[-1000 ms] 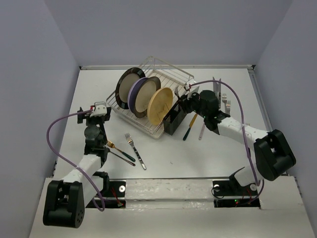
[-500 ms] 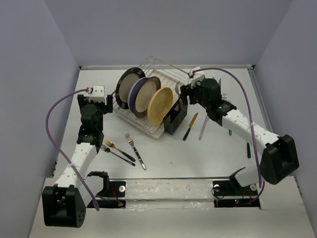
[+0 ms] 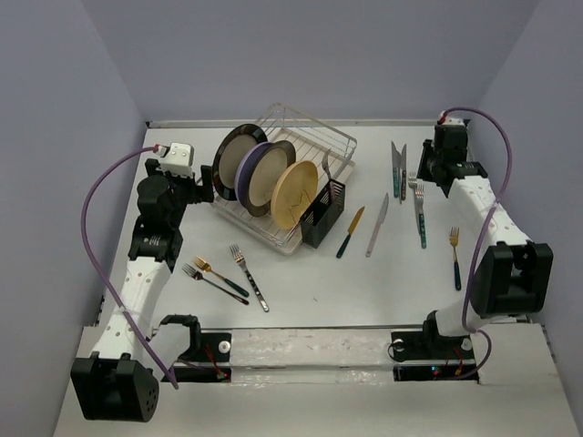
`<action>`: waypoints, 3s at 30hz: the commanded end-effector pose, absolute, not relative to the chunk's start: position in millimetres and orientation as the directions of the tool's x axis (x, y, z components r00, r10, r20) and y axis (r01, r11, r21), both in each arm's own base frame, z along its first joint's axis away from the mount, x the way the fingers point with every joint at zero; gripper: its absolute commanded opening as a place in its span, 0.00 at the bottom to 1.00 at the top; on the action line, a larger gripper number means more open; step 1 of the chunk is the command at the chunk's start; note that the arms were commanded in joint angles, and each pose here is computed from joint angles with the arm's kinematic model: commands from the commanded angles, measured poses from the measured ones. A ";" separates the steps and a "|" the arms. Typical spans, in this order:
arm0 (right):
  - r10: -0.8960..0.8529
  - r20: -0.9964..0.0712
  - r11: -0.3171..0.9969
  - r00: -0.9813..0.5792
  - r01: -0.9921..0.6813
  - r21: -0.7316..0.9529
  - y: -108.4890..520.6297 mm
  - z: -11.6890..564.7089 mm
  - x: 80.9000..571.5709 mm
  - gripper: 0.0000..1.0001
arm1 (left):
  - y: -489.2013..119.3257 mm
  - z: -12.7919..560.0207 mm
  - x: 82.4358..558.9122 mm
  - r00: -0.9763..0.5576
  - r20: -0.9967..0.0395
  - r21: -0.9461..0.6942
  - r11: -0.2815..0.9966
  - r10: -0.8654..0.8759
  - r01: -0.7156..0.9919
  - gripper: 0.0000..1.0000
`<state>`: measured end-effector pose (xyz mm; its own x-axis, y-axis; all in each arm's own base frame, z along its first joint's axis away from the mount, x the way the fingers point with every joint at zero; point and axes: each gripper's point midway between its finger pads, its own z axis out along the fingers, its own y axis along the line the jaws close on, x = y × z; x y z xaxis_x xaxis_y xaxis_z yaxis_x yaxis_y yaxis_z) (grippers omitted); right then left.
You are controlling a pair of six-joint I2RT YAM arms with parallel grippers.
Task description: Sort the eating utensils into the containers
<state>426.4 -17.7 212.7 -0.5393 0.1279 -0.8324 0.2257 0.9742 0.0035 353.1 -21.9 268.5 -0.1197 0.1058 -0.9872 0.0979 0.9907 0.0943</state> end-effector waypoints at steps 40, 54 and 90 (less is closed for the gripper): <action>0.206 -0.379 0.972 -0.902 0.234 -0.029 -39.1 11.0 383.1 0.28 | -23.6 241.9 353.5 -0.111 -0.986 0.114 0.986 0.128 0.124 0.99; 0.207 -0.480 0.952 -0.853 0.288 -0.100 -58.0 46.7 398.1 0.00 | -20.3 240.1 354.1 -0.115 -0.985 0.117 0.987 0.130 0.114 0.99; 0.067 -0.969 0.849 0.240 -0.524 -0.071 257.8 320.8 393.3 0.00 | 30.5 243.7 352.3 -0.149 -0.977 0.163 0.984 0.150 -0.078 0.99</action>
<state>392.7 270.2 285.7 0.0986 0.0184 -0.9950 -0.5814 0.8125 -0.0426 351.9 26.8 222.3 -0.2124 0.1366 -0.9676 -0.0584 0.9866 0.1521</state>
